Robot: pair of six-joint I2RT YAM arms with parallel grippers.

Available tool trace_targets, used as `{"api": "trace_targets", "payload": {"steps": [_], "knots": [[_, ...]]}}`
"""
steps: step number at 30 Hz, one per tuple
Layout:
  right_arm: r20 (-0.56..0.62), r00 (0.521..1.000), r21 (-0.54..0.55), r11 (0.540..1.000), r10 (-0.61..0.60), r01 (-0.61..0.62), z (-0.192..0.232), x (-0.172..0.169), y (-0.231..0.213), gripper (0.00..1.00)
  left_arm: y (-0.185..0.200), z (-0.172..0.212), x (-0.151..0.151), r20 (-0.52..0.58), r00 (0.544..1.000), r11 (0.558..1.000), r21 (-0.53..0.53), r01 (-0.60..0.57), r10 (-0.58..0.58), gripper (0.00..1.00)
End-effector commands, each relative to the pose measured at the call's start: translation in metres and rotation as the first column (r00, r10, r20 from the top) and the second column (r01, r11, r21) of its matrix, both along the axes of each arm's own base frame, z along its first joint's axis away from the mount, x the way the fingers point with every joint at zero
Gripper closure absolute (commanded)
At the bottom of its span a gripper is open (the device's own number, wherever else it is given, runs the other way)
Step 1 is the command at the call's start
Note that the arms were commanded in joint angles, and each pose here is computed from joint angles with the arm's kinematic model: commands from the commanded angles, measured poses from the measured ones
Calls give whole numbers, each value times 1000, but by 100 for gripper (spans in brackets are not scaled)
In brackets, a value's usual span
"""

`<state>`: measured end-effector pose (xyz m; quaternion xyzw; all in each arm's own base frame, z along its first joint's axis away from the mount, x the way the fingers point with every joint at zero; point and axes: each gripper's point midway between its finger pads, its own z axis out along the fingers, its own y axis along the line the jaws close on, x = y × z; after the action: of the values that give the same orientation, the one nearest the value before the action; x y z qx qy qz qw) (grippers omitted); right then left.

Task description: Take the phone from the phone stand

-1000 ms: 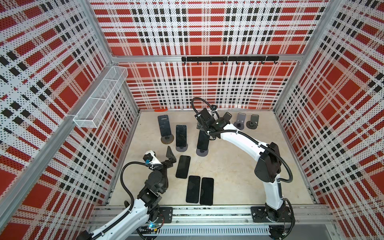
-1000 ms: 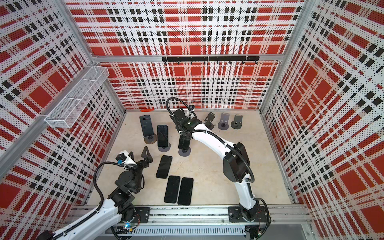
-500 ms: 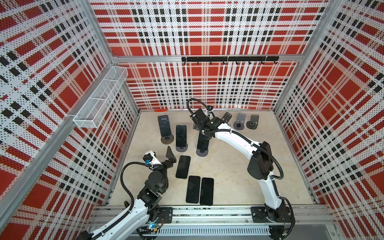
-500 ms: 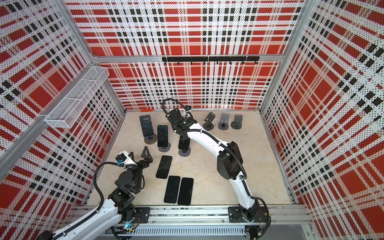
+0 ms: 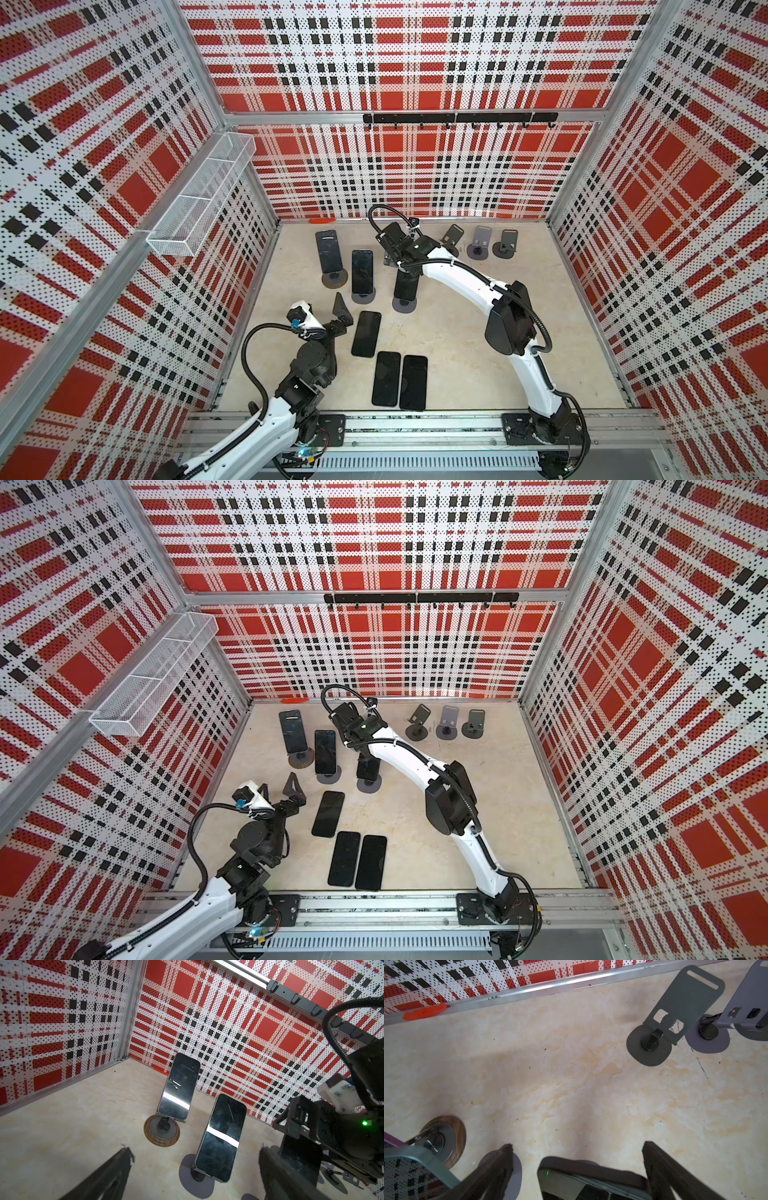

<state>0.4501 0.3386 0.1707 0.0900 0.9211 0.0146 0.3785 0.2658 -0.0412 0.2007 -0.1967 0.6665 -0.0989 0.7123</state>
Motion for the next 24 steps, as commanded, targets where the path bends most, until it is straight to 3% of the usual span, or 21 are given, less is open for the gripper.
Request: {"api": "trace_targets", "payload": {"steps": [1, 10, 18, 24], "knots": [[9, 999, -34, 998, -45, 46, -1, -2, -9, 0, 2, -1, -1, 8, 1000, 1000, -7, -7, 7, 2], [-12, 998, -39, 998, -54, 54, -12, -3, -10, 14, -3, 2, 0, 16, 1000, 1000, -11, 18, -18, 2], [-33, 998, -66, 996, -56, 54, -21, -4, -12, 15, -5, 8, -3, 35, 999, 999, -16, 33, -33, 2], [-28, 998, -84, 995, -58, 55, -24, -5, -12, 23, -4, 8, -4, 39, 999, 999, -20, 25, -25, 2]]}}
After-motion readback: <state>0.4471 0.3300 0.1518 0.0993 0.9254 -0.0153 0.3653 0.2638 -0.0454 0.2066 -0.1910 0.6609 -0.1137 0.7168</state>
